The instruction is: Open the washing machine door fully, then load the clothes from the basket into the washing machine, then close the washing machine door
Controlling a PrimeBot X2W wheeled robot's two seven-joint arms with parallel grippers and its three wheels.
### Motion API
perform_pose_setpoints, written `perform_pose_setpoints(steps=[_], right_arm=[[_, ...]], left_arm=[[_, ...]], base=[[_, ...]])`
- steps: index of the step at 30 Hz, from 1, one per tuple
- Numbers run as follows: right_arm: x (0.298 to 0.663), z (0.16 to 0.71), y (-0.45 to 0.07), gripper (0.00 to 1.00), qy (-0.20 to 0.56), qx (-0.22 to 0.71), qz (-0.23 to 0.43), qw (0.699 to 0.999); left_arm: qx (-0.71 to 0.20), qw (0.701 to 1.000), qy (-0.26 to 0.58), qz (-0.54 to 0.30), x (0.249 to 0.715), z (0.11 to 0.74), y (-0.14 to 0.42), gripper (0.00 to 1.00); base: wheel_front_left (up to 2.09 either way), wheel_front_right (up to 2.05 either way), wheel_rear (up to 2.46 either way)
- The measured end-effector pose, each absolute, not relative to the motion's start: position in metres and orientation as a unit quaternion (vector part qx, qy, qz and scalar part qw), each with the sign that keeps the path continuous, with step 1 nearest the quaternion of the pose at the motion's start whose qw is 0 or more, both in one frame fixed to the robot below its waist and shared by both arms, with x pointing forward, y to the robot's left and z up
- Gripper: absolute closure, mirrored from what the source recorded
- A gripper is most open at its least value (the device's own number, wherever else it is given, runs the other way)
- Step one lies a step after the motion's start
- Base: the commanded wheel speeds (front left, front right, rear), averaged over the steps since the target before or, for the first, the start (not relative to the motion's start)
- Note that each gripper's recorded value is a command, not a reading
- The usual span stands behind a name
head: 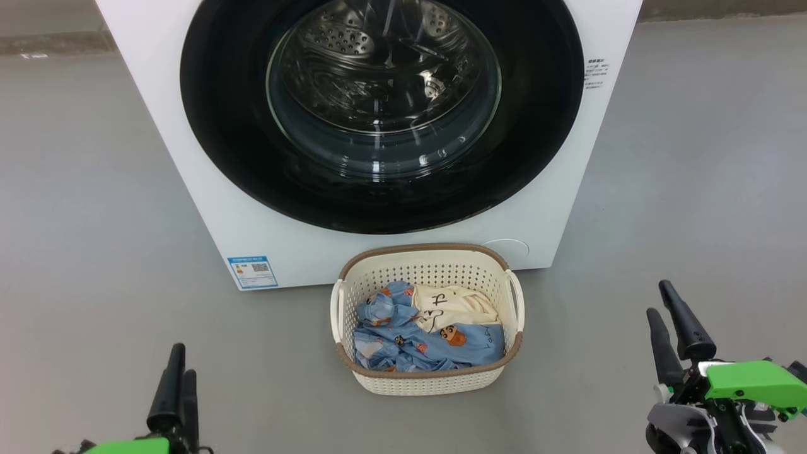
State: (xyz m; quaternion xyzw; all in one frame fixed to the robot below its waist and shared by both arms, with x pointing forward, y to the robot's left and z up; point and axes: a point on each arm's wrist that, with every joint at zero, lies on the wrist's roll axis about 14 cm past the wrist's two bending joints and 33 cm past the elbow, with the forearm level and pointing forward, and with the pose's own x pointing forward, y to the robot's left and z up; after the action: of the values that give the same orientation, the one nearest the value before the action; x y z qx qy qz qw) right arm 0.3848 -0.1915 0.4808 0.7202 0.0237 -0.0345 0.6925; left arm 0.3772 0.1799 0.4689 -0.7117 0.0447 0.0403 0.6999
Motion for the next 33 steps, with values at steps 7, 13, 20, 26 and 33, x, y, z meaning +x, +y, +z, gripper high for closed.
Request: perform_pose_setpoints(steps=[7, 13, 20, 26, 33], right_arm=[[0.392, 0.491, -0.187, 0.00, 0.017, 0.708, -0.020, 0.706], [0.396, 0.494, -0.184, 0.00, 0.016, 0.692, -0.015, 0.721], [0.405, 0.505, -0.182, 0.00, 0.007, 0.667, -0.002, 0.745], [0.409, 0.507, -0.180, 0.00, 0.008, 0.638, 0.005, 0.770], [0.418, 0.516, -0.177, 0.00, 0.001, 0.603, 0.020, 0.798]], left_arm=[[-0.698, 0.714, 0.040, 0.037, 0.383, 0.473, 0.179, 0.00], [-0.684, 0.728, 0.035, 0.027, 0.389, 0.480, 0.176, 0.00], [-0.659, 0.752, 0.032, 0.017, 0.395, 0.485, 0.172, 0.00], [-0.630, 0.776, 0.032, 0.011, 0.399, 0.487, 0.171, 0.00], [-0.589, 0.808, 0.033, 0.011, 0.401, 0.485, 0.171, 0.00]], base=[[0.00, 0.00, 0.00], [0.00, 0.00, 0.00], [0.00, 0.00, 0.00], [0.00, 0.00, 0.00], [0.00, 0.00, 0.00]])
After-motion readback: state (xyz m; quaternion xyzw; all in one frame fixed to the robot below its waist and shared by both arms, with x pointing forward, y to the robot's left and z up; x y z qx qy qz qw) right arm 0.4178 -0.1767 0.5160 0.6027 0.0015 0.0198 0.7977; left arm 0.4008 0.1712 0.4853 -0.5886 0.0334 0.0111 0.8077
